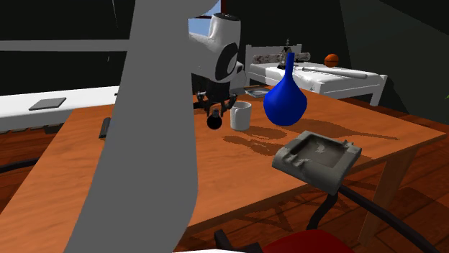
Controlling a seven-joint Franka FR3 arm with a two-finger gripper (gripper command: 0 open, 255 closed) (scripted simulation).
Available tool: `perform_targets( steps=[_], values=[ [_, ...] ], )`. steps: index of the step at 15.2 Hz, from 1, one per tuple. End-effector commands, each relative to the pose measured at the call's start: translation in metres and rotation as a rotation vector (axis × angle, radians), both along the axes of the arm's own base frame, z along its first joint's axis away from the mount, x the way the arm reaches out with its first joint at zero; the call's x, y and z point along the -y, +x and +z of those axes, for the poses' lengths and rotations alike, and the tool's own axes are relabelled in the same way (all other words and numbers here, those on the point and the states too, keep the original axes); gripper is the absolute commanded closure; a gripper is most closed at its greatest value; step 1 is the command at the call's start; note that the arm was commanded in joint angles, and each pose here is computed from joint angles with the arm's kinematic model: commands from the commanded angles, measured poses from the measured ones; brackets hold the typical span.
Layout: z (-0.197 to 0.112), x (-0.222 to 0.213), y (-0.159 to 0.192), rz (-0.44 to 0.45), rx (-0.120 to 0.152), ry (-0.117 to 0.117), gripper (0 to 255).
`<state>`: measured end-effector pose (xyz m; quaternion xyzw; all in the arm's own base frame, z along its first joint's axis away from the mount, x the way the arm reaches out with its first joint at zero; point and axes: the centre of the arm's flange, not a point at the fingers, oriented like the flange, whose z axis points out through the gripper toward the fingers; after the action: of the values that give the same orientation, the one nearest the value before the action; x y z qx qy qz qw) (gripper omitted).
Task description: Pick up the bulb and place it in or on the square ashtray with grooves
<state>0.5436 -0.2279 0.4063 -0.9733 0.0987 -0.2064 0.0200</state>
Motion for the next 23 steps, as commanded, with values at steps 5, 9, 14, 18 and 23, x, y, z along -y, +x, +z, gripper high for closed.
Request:
perform_targets(
  steps=[5, 9, 14, 18, 23],
  values=[
    [0.033, 0.0, 0.0, 0.0, 0.0, 0.0, 255],
    [0.047, 0.009, -0.01, 0.0, 0.0, 0.0, 255],
    [0.048, 0.055, -0.057, 0.0, 0.0, 0.0, 255],
    [0.048, 0.092, -0.094, 0.0, 0.0, 0.0, 255],
    [0.049, 0.139, -0.141, 0.0, 0.0, 0.0, 255]
  ],
)
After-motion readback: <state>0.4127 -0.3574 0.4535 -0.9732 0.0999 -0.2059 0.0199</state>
